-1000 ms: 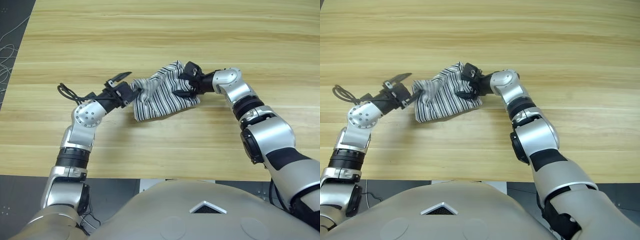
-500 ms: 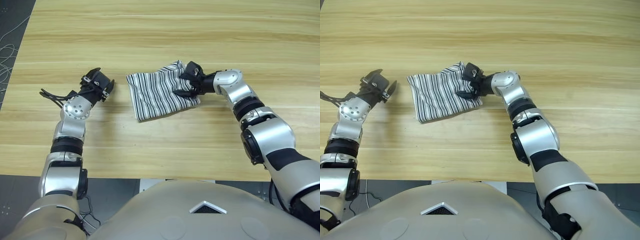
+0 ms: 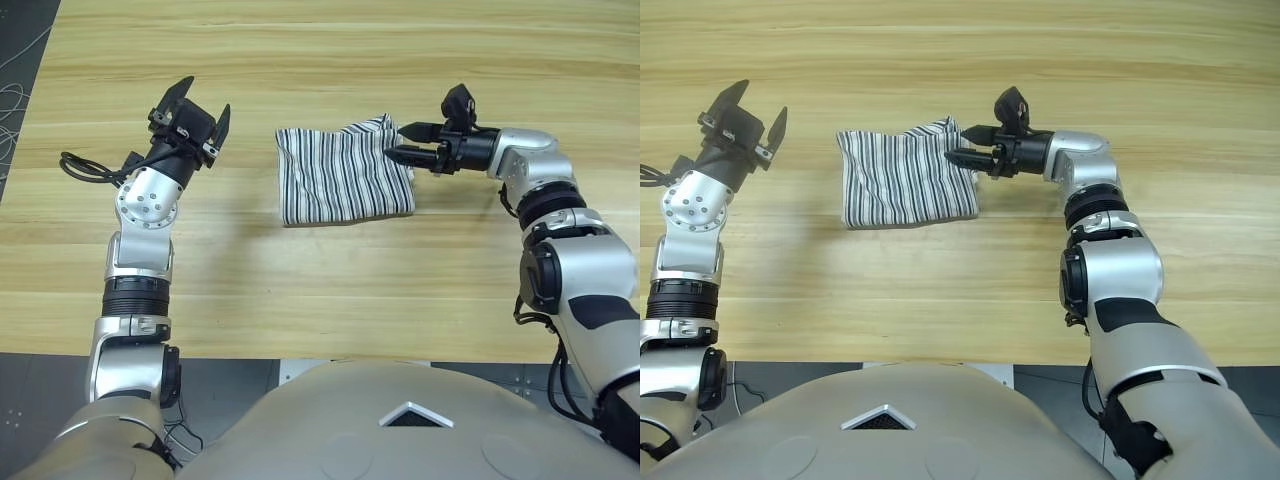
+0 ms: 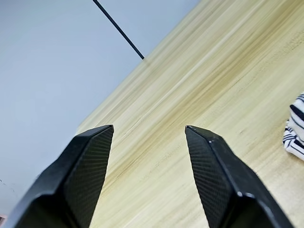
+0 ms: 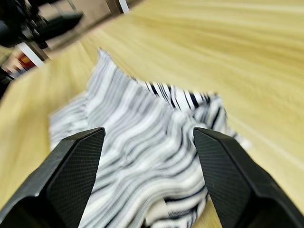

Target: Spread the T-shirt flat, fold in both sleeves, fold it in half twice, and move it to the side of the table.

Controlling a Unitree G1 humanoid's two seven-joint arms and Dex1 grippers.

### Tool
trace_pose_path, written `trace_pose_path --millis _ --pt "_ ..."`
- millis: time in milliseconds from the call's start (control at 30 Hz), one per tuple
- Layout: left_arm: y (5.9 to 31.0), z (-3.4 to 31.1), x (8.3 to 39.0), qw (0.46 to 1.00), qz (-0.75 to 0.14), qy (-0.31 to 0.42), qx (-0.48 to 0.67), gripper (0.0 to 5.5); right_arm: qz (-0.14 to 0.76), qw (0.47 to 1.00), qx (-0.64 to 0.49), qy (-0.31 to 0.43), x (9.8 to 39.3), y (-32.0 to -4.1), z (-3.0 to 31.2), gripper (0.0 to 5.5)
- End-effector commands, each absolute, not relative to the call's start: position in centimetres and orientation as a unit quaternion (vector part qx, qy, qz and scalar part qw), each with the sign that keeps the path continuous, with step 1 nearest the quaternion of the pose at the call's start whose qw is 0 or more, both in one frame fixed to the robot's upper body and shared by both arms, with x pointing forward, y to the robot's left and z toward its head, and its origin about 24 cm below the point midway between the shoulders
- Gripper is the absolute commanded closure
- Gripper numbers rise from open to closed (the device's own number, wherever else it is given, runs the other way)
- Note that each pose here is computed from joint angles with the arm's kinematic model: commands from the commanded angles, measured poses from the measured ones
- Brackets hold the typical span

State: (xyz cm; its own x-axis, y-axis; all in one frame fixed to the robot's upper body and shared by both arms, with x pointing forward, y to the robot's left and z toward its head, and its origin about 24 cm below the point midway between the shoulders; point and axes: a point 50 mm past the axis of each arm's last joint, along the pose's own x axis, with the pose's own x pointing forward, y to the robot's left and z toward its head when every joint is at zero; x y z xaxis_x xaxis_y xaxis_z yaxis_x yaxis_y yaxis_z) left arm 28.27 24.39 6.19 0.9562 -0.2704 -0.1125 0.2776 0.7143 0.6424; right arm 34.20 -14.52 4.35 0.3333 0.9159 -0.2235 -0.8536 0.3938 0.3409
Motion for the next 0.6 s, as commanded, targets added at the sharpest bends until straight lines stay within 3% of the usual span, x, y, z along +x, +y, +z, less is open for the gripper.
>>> trace_pose_path --millis 33,133,267,400,500,600 --pt "24.1 6.0 27.9 0.930 -0.149 0.006 0.336 2.69 0.597 0.787 0.107 0.109 34.8 -12.5 7.2 2.07" --pt "23.9 6.1 27.5 0.935 -0.150 0.001 0.323 2.69 0.645 0.754 0.091 0.084 33.9 -10.0 7.8 2.07" --pt "24.0 6.4 26.9 0.942 -0.138 -0.008 0.306 2.69 0.630 0.758 -0.078 0.149 32.3 -5.4 3.7 2.07" --pt "23.9 6.8 26.3 0.948 -0.129 -0.017 0.290 2.69 0.596 0.771 -0.137 0.176 31.4 -2.8 1.1 2.07" --pt "24.0 6.9 25.9 0.951 -0.124 -0.020 0.283 2.69 0.537 0.806 -0.154 0.197 31.6 -2.0 0.1 2.07" --pt "24.1 6.8 25.4 0.954 -0.116 -0.021 0.274 2.69 0.417 0.864 -0.168 0.228 32.7 -3.6 -0.7 2.07"
